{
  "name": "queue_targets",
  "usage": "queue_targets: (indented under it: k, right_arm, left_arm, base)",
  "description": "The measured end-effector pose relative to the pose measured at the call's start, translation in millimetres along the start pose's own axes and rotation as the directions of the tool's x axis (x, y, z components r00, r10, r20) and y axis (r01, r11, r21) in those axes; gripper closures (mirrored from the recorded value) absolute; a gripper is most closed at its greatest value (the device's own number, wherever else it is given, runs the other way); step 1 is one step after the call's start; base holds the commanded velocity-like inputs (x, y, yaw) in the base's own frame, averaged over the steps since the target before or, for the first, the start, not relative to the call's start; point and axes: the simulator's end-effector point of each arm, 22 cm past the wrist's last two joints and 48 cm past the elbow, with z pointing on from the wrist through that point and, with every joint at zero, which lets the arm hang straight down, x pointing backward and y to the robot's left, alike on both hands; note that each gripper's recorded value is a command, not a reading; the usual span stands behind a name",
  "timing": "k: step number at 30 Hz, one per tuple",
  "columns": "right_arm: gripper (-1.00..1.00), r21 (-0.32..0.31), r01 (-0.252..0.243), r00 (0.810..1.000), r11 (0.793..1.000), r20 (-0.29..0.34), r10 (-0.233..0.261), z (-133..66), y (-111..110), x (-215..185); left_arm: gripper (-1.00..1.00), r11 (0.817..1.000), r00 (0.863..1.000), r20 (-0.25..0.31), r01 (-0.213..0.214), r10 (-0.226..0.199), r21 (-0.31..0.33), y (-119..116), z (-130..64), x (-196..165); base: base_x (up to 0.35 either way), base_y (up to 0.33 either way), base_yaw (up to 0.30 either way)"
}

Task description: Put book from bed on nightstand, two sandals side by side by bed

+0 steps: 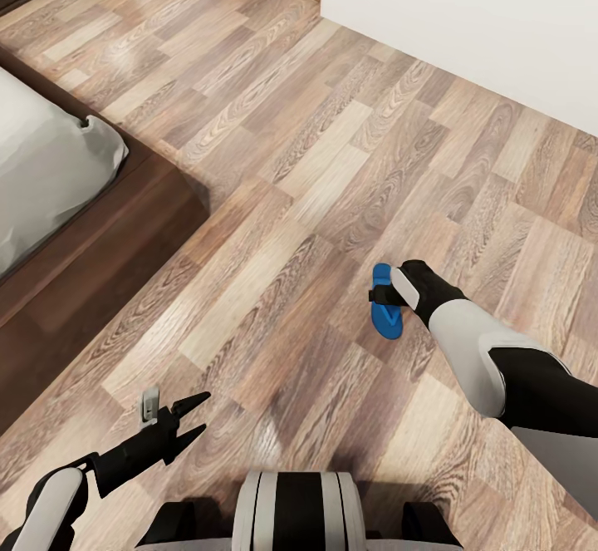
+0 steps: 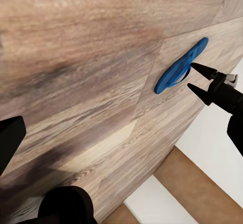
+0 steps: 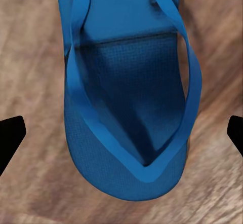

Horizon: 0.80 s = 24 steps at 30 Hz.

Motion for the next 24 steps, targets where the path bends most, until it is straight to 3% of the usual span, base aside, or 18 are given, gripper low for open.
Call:
queue_targets:
  k: [24]
  right_arm:
    - [-1.00, 0.002, 0.000, 1.000, 1.000, 0.000, 0.000, 0.1, -1.2, -0.1]
  left_arm:
    - [-1.00, 1.000, 1.000, 0.000, 0.001, -0.001, -0.001, 0.6, 0.0, 0.1]
  base:
    - [0.000, 0.000, 0.000]
